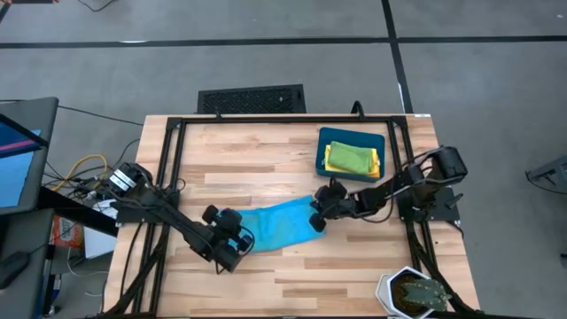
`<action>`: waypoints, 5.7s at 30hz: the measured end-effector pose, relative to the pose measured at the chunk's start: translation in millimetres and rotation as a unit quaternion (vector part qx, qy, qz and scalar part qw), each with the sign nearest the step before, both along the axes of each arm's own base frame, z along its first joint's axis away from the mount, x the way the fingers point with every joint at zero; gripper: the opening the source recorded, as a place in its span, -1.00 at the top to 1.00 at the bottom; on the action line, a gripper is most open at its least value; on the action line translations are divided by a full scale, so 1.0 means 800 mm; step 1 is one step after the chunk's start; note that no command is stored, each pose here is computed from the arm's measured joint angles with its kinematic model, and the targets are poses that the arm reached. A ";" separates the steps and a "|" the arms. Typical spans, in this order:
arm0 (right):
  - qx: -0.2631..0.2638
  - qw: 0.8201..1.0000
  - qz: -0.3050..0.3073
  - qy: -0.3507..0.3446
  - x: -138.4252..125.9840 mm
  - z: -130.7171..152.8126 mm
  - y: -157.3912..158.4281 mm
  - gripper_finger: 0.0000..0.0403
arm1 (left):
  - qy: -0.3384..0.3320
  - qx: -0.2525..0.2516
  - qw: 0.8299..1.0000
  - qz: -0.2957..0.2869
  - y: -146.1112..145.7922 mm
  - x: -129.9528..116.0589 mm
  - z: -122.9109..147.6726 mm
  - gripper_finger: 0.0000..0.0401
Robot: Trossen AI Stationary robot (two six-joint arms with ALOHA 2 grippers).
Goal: Fold microfiber towels
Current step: Fold the blue microfiber cloth
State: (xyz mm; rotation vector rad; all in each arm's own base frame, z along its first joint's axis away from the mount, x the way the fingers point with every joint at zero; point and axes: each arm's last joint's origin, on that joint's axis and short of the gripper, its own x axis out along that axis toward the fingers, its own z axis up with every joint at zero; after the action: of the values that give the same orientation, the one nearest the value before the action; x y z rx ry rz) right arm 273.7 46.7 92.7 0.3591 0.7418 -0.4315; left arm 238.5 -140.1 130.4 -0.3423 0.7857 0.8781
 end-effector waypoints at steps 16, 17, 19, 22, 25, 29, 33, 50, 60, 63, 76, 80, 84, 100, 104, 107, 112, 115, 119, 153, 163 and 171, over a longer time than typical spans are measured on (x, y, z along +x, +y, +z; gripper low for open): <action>0.039 0.997 -0.069 -0.009 -0.026 0.018 0.031 0.92 | 0.068 -0.023 0.996 -0.043 0.012 -0.029 -0.035 1.00; 0.037 0.996 -0.072 -0.028 -0.026 0.028 0.032 0.90 | 0.072 -0.021 0.996 -0.048 0.012 -0.029 -0.036 1.00; 0.026 0.994 -0.075 -0.076 -0.028 0.049 0.038 0.85 | 0.078 -0.018 0.995 -0.055 0.012 -0.029 -0.036 1.00; 0.004 0.991 -0.060 -0.120 -0.037 0.072 0.055 0.81 | 0.084 -0.015 0.994 -0.063 0.012 -0.029 -0.036 1.00; -0.004 0.991 -0.030 -0.131 -0.048 0.075 0.079 0.83 | 0.083 -0.011 0.994 -0.064 0.012 -0.029 -0.035 1.00; -0.004 0.992 0.023 -0.125 -0.055 0.050 0.117 0.92 | 0.089 0.012 0.994 -0.063 0.013 -0.027 -0.027 1.00; 0.016 0.991 0.046 -0.124 -0.056 0.017 0.144 0.96 | 0.098 0.034 0.992 -0.075 0.012 -0.022 -0.014 1.00; 0.082 0.984 0.011 -0.157 -0.054 0.027 0.147 0.89 | -0.159 0.039 0.986 -0.024 -0.013 0.024 0.080 1.00; 0.189 0.982 -0.028 0.005 -0.048 0.061 0.121 0.47 | -0.259 -0.036 0.947 -0.188 -0.022 0.121 0.039 1.00; 0.204 0.975 -0.051 0.073 -0.039 0.066 0.118 0.32 | -0.241 -0.057 0.949 -0.197 -0.006 0.137 0.020 1.00; 0.173 0.963 -0.154 0.140 0.014 0.061 0.143 0.04 | -0.190 -0.118 0.942 -0.251 -0.008 0.137 0.002 1.00; 0.175 0.959 -0.165 0.152 0.028 0.047 0.149 0.04 | -0.158 -0.102 0.948 -0.259 -0.009 0.132 -0.003 1.00; 0.180 0.952 -0.185 0.162 0.036 0.039 0.150 0.03 | -0.125 -0.078 0.954 -0.260 -0.005 0.128 -0.008 1.00; 0.184 0.941 -0.214 0.186 0.043 0.049 0.147 0.74 | -0.087 -0.062 0.951 -0.289 -0.001 0.121 -0.020 1.00; 0.189 0.940 -0.216 0.186 0.045 0.051 0.142 0.91 | -0.084 -0.074 0.947 -0.300 -0.006 0.125 -0.035 1.00; 0.188 0.941 -0.214 0.185 0.047 0.055 0.138 0.95 | -0.089 -0.087 0.943 -0.307 -0.009 0.129 -0.048 1.00; 0.187 0.945 -0.204 0.176 0.055 0.077 0.134 0.90 | -0.097 -0.101 0.939 -0.314 -0.012 0.133 -0.058 1.00; 0.169 0.949 -0.190 0.187 0.056 0.090 0.134 0.93 | -0.092 -0.085 0.938 -0.323 -0.011 0.133 -0.056 1.00; 0.140 0.949 -0.193 0.205 0.056 0.112 0.134 0.94 | -0.086 -0.088 0.936 -0.330 -0.007 0.134 -0.057 1.00; 0.059 0.972 -0.061 0.219 0.074 0.151 0.151 0.93 | -0.029 -0.047 0.923 -0.381 -0.002 0.123 -0.040 1.00; 0.068 0.973 -0.050 0.214 0.067 0.151 0.168 0.92 | 0.034 0.011 0.921 -0.389 0.010 0.107 -0.017 1.00; 0.056 0.972 -0.042 0.225 0.070 0.142 0.168 0.89 | -0.121 -0.031 0.939 -0.322 0.008 0.115 0.047 1.00</action>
State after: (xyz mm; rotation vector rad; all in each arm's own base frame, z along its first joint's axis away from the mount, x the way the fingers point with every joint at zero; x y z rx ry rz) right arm 330.0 181.0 206.2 0.4042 1.2008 -0.5609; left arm 330.3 -133.7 168.1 -0.2189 0.6358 0.1893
